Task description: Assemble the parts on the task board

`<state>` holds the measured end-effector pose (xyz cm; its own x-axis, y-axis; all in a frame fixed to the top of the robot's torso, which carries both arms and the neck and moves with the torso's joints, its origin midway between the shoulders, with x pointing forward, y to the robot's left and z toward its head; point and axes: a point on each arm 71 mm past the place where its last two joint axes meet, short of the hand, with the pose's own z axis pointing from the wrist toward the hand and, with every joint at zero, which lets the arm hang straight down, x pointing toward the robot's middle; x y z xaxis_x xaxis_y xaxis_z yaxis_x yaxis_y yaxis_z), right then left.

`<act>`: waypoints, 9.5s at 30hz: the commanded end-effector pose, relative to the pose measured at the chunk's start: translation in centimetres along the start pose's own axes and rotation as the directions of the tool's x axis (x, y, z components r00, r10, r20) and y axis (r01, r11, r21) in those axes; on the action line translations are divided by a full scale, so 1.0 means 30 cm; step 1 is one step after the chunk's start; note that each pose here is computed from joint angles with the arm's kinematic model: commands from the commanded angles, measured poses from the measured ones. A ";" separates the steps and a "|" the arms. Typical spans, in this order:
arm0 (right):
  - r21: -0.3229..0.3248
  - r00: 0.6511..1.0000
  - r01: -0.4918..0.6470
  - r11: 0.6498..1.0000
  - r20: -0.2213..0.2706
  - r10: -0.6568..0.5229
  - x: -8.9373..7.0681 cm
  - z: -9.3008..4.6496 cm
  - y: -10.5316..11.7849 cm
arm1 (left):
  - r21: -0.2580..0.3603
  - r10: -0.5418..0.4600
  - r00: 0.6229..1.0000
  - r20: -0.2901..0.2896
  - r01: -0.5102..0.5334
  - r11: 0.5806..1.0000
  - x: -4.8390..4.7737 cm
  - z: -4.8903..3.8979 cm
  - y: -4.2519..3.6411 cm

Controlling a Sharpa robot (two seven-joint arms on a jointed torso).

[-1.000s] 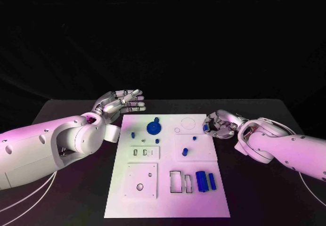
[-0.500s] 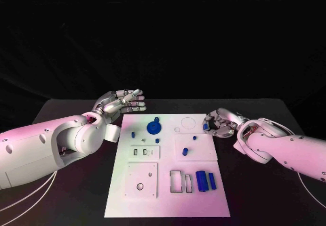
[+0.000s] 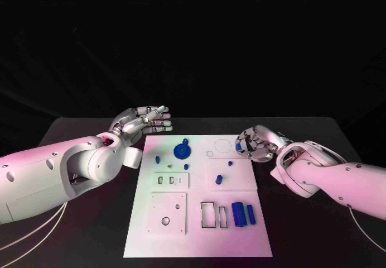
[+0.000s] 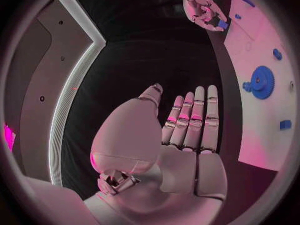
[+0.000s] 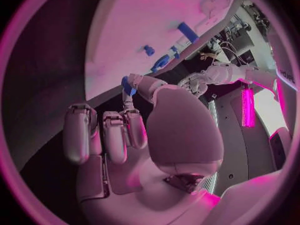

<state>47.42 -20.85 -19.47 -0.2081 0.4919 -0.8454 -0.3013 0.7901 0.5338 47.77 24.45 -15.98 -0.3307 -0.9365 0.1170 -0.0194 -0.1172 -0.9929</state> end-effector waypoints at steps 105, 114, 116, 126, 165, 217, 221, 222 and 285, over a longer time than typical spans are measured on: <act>-0.150 0.962 0.106 0.983 -0.236 -0.139 0.453 0.061 0.480 | -0.005 -0.009 1.000 -0.024 0.009 1.000 0.009 0.034 0.012; -0.165 0.961 0.102 0.981 -0.239 -0.140 0.454 0.059 0.485 | -0.005 -0.009 1.000 -0.025 0.009 1.000 0.010 0.035 0.012; -0.169 0.961 0.099 0.981 -0.239 -0.139 0.454 0.058 0.488 | -0.005 -0.009 1.000 -0.026 0.009 1.000 0.010 0.036 0.012; -0.169 0.970 0.083 0.982 -0.214 -0.119 0.440 0.048 0.481 | -0.006 -0.009 1.000 -0.026 0.009 1.000 0.010 0.036 0.013; 0.078 0.956 -0.239 0.968 -0.156 0.249 -0.067 -0.037 0.140 | -0.434 0.554 0.570 -0.607 -0.821 0.371 0.061 -0.030 0.193; 0.102 0.972 -0.172 0.980 -0.146 0.185 -0.079 -0.022 0.110 | -0.370 0.609 0.423 -0.671 -0.903 0.220 0.167 0.029 0.167; 0.102 0.972 -0.169 0.980 -0.147 0.183 -0.078 -0.022 0.109 | -0.351 0.607 0.400 -0.686 -0.914 0.206 0.180 0.029 0.169; 0.102 0.972 -0.169 0.980 -0.147 0.182 -0.078 -0.022 0.109 | -0.348 0.606 0.397 -0.689 -0.915 0.204 0.182 0.029 0.169; 0.111 0.974 -0.152 0.982 -0.154 0.169 -0.069 -0.012 0.102 | -0.378 0.541 0.447 -0.712 -0.894 0.242 0.199 0.041 0.185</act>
<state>46.67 -19.73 -16.00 -0.3875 0.5729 -0.7222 -0.1493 0.7341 0.6624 46.94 18.08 -20.78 -0.8196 -0.2545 -0.5134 -0.0708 0.9341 -0.3500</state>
